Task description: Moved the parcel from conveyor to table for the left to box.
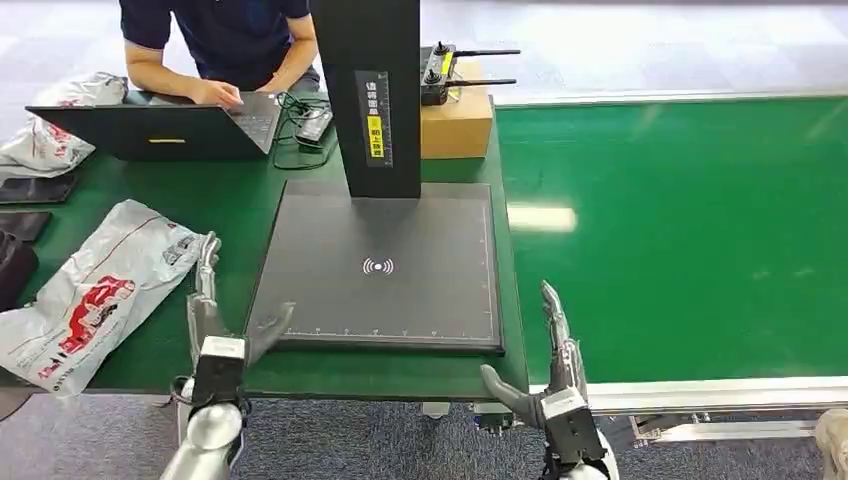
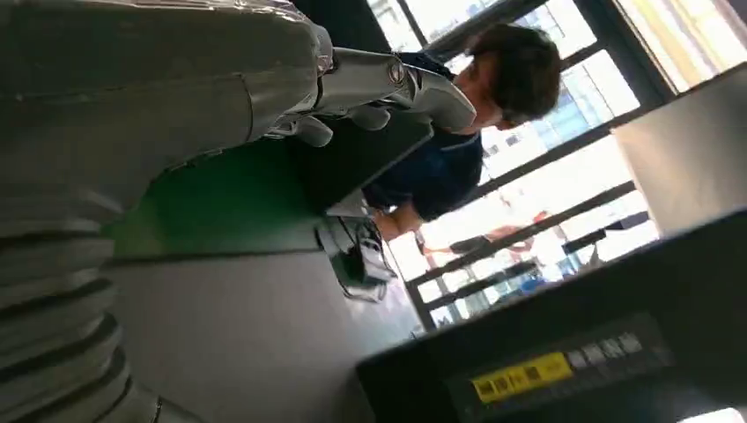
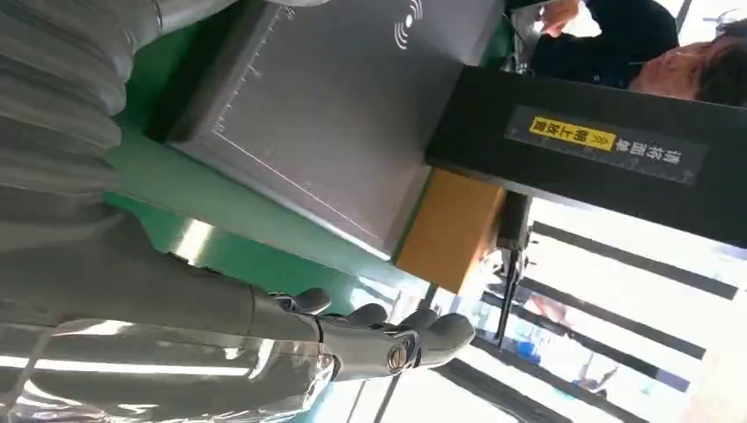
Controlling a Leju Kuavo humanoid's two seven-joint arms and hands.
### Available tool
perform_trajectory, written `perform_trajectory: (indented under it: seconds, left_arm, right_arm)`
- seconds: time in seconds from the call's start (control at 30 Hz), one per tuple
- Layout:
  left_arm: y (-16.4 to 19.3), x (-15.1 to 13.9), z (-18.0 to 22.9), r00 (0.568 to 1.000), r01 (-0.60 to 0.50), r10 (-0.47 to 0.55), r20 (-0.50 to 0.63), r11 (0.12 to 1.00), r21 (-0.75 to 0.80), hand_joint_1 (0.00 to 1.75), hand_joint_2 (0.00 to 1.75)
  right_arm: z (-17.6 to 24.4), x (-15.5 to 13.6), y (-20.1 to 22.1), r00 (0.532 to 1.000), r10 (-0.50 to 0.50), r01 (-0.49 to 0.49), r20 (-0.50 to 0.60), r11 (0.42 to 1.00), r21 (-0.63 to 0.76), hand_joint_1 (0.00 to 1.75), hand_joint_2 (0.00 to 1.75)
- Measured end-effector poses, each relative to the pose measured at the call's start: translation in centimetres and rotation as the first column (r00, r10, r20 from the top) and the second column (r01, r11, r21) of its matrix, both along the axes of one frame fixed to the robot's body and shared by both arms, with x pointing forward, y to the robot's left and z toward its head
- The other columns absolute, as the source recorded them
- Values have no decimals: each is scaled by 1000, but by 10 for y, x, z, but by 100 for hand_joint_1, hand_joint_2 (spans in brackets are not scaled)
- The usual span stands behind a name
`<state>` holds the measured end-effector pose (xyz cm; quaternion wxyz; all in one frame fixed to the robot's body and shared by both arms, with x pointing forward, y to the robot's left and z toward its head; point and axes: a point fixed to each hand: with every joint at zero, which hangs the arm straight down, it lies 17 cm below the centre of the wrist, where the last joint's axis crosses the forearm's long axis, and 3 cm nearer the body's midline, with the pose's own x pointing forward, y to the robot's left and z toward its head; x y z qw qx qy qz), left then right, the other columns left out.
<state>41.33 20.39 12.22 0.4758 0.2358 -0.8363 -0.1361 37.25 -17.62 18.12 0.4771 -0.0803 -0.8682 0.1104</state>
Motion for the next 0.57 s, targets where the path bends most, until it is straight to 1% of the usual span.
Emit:
perform_trajectory:
  seconds: [0.1,0.23,0.33,0.43,0.57]
  left_arm:
    - [-35,-12,0,996,86,-87,-8,995,-42,0,175]
    - [-72,-23,-3,977,208,-211,-30,975,-75,0,175]
    - [-90,-30,-7,955,288,-293,-53,954,-90,0,175]
    - [-100,-34,-8,940,327,-335,-63,939,-104,0,175]
    - [-117,-36,-7,906,404,-417,-79,904,-138,0,175]
  right_arm:
    - [1,12,3,1000,-11,11,5,1000,-4,0,175]
    - [-2,13,5,1000,-21,21,8,1000,-7,0,175]
    - [-7,13,4,999,-33,32,8,999,6,0,175]
    - [-11,12,3,999,-43,43,5,999,13,0,175]
    - [-12,9,9,998,-64,63,18,998,9,0,175]
